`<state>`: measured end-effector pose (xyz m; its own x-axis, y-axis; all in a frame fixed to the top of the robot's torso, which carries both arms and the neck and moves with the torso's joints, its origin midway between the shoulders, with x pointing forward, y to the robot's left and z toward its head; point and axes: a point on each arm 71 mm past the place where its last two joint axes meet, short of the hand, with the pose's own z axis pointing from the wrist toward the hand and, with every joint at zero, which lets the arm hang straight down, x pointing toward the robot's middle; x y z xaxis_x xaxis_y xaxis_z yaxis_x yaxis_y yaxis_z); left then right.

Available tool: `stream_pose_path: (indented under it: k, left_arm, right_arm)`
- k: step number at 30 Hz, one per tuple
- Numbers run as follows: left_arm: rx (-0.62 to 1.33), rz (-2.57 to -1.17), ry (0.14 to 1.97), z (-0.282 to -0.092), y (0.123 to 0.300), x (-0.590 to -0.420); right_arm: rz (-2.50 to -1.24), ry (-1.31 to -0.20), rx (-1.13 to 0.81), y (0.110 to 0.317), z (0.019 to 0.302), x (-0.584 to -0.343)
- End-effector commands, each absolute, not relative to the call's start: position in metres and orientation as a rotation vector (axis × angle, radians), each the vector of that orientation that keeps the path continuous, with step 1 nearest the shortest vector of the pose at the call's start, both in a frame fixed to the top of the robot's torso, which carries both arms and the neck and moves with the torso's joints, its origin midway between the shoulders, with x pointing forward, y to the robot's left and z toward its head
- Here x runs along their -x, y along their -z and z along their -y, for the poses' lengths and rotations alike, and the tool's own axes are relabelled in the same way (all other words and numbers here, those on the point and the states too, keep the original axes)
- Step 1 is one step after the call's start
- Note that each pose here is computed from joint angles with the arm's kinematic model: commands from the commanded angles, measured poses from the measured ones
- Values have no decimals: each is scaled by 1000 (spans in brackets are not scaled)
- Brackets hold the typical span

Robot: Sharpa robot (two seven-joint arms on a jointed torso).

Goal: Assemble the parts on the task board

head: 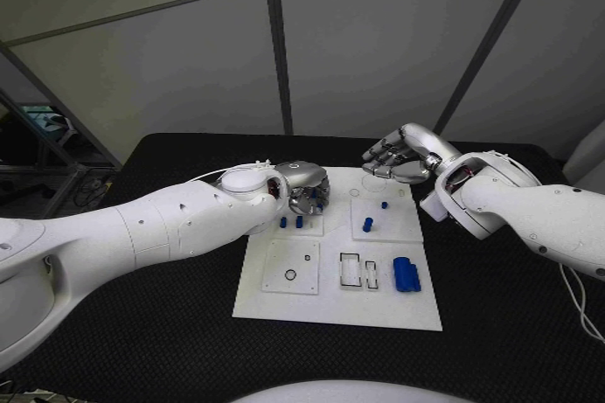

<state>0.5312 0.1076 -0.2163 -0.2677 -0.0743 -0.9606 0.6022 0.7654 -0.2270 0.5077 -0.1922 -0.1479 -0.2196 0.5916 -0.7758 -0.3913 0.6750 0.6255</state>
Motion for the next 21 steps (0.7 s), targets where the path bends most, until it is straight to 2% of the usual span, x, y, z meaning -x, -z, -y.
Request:
stream_pose_path:
  k: [1, 21]
  left_arm:
    - [-420, -1755, 659, -109, 218, -532]
    - [-420, -1778, 649, -110, 220, -532]
  right_arm:
    - [-1544, -924, -162, 147, 191, -508]
    - [-1546, -927, -162, 147, 190, -508]
